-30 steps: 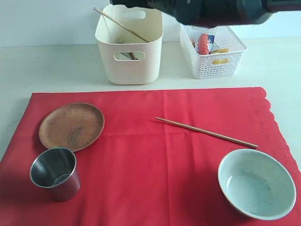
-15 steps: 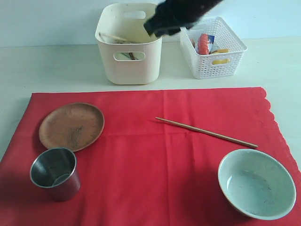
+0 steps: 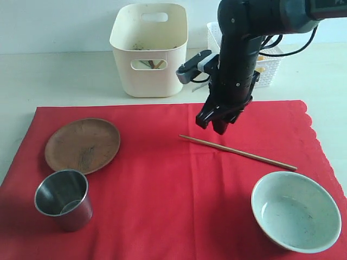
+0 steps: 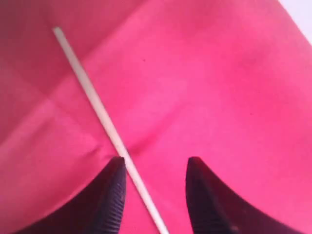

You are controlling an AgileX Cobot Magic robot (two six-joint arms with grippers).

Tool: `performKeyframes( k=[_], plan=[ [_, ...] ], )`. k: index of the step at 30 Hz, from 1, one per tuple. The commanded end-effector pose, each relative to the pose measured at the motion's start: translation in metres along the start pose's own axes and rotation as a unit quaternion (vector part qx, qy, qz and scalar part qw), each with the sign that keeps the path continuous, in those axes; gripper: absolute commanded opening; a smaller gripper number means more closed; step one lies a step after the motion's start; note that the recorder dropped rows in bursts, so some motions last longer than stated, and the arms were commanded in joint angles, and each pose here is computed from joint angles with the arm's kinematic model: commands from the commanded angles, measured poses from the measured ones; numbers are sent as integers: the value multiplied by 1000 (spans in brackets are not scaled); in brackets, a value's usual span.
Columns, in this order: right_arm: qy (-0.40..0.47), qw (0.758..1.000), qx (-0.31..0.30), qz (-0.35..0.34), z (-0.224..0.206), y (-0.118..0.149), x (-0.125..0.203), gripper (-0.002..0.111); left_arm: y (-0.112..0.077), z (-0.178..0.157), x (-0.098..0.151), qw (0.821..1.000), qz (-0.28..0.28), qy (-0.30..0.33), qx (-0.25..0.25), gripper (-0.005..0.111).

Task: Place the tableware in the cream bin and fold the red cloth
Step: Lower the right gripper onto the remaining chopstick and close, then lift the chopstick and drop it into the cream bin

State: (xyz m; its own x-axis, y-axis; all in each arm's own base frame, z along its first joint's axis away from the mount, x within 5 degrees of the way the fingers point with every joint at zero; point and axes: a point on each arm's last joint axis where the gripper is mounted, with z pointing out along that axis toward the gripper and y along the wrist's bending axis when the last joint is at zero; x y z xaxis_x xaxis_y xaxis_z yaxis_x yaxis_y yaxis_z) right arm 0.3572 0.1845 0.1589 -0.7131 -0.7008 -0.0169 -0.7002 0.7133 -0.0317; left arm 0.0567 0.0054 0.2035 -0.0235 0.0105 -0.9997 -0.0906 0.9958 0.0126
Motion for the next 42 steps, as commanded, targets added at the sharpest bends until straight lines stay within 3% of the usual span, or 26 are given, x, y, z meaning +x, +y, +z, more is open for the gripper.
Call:
performKeyframes(
  k=[1,21,24,26,30,35,42],
  plan=[
    [19,1000,9,4,10,-4,1,39,0,0,0,1000,2,-4,3,3],
    [69,996,-45,14,20,5,8,39,0,0,0,1000,2,-4,3,3],
    [66,997,-40,14,44,9,19,39,0,0,0,1000,2,-4,3,3],
    [66,997,-28,5,56,9,28,35,0,0,0,1000,2,-4,3,3],
    [51,998,-21,3,57,9,27,0,0,0,0,1000,2,-4,3,3],
    [-11,1000,0,3,18,5,19,0,0,0,0,1000,2,-4,3,3],
    [-184,983,24,19,-61,1,-4,0,0,0,0,1000,2,-4,3,3]
  ],
)
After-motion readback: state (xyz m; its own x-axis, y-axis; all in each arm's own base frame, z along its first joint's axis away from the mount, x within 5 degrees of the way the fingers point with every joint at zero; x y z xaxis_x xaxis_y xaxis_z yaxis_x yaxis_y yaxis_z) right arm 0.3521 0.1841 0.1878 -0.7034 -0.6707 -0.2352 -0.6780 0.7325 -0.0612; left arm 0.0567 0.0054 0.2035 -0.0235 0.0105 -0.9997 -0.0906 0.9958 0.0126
